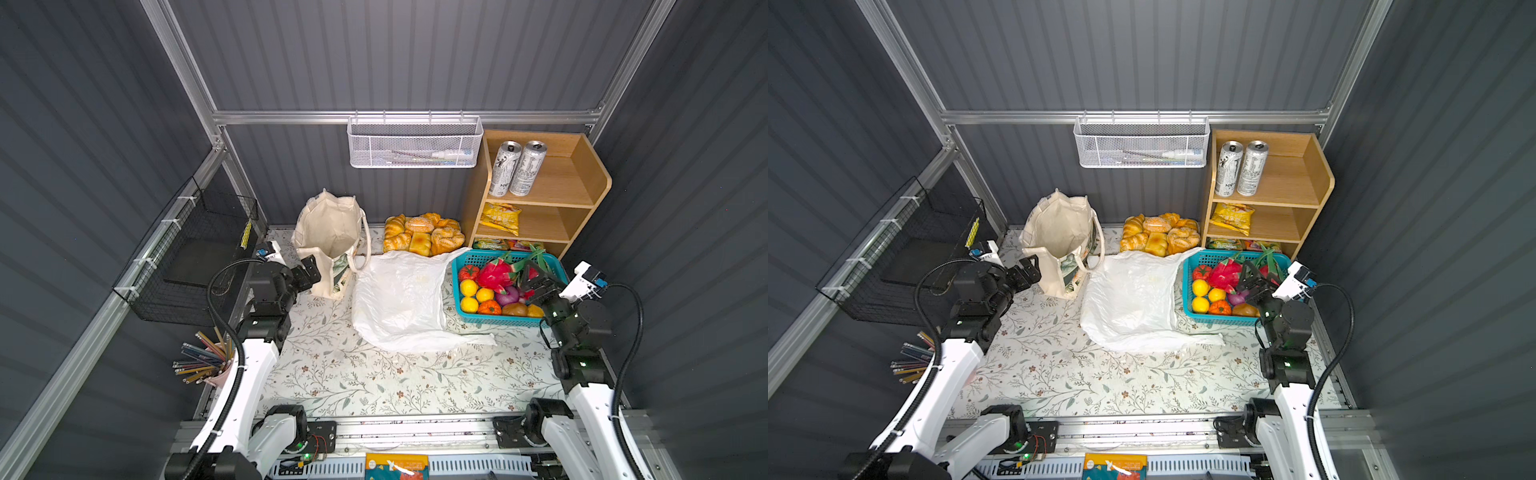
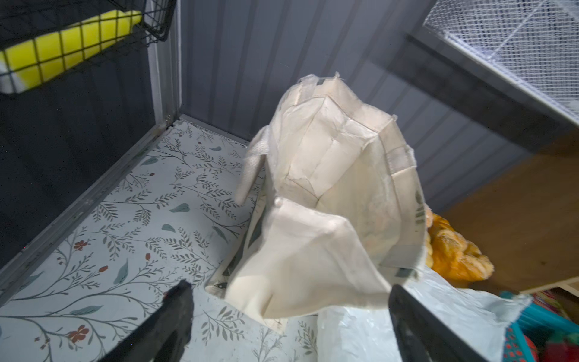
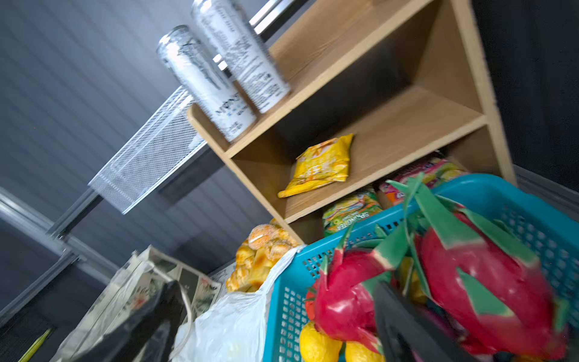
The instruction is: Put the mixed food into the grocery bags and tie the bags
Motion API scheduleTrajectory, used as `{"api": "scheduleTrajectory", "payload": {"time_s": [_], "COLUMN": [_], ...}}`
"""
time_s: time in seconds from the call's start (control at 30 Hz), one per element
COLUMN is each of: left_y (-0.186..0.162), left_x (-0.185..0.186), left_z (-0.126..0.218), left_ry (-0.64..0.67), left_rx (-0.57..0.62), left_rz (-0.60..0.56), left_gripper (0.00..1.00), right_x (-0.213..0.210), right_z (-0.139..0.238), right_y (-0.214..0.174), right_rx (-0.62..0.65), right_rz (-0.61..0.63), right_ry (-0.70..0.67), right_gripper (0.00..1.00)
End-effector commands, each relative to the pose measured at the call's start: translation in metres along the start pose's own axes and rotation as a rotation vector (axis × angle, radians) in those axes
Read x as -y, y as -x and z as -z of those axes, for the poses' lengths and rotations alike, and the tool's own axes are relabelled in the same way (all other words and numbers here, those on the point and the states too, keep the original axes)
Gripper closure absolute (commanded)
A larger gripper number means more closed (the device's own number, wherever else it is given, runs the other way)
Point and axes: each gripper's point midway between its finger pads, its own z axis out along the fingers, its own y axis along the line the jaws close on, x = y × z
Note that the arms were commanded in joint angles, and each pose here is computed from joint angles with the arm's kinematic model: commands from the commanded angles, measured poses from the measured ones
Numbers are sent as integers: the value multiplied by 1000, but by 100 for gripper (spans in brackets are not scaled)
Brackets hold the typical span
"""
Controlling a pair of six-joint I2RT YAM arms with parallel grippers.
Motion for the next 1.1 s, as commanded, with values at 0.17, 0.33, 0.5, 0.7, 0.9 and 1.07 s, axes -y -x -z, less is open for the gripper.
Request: {"api": "scheduleTrajectory", "payload": {"time_s": [0.17,0.33,0.5,0.7,0.9,1.07], "left_y": [14,12,3,-22,-39,-18], "left_x": [77,107,120,135,140,146], "left_z": [14,1,-10,-20,-27,-25], "left_ry": [-172,-223,-267,-309,-312,-273], "left_rx": [-137,-175,-185,-242,-284,-230], "left_rz": [-124,-145,-111,-125,-163,-266], "left_gripper": [0,0,0,0,0,0], "right_x": [-25,22,60,101,104,81], "right_z": [-5,-15,-17,-10,-1,-1], "right_y": [-63,-96,-124,-147,-156,-150], "right_rx": [-502,-642,-707,-797,-828,-787], "right_rz": [40,63,39,73,50,52], "right_ry": [-31,-312,-477,-677,-710,-629], "right_gripper": [19,18,14,8,7,10]}}
